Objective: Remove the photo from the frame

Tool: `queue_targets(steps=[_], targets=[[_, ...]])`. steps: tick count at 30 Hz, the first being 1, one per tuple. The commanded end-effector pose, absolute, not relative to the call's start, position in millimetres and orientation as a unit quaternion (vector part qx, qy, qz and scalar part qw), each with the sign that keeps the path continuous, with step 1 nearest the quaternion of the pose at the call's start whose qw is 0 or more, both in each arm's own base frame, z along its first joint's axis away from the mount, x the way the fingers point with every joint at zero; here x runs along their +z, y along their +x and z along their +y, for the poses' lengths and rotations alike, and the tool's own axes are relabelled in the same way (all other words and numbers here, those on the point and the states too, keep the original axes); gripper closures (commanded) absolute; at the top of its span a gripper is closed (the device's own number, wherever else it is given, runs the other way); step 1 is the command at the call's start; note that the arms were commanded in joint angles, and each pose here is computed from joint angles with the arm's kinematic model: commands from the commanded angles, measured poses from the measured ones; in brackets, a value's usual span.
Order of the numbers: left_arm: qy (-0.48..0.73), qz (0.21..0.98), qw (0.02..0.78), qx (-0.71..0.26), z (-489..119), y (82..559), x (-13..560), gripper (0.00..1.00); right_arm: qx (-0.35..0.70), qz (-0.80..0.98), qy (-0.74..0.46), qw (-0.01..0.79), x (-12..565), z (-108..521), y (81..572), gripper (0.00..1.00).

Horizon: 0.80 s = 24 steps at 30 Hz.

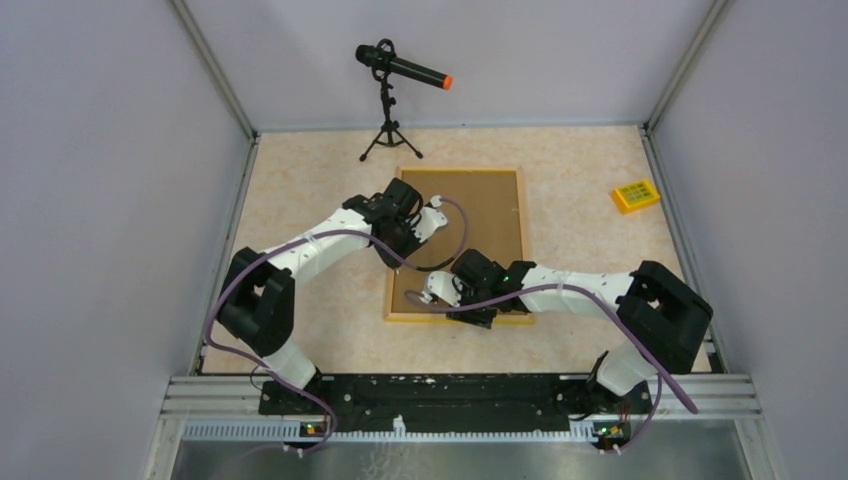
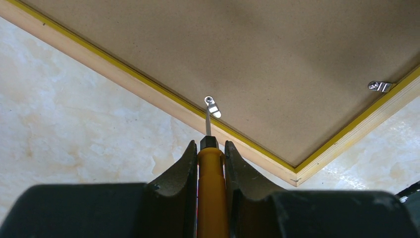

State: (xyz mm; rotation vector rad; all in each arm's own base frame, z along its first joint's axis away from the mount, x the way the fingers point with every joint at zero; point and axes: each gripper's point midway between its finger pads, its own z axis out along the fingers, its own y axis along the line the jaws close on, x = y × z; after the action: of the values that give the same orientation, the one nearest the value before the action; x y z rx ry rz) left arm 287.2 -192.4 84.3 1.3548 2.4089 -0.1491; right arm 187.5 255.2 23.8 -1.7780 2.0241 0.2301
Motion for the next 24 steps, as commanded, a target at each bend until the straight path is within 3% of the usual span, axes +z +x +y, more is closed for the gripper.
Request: queue_targets(steps=[1,24], targets=[[0.468,0.864,0.138,-0.123,-205,248,83,1.00,0.081,0.742,-0.623,0.233,20,266,201,0.54],[0.418,0.878,0.149,-0.181,-231,258,78,1.00,0.095,0.742,-0.623,0.230,20,271,197,0.55]])
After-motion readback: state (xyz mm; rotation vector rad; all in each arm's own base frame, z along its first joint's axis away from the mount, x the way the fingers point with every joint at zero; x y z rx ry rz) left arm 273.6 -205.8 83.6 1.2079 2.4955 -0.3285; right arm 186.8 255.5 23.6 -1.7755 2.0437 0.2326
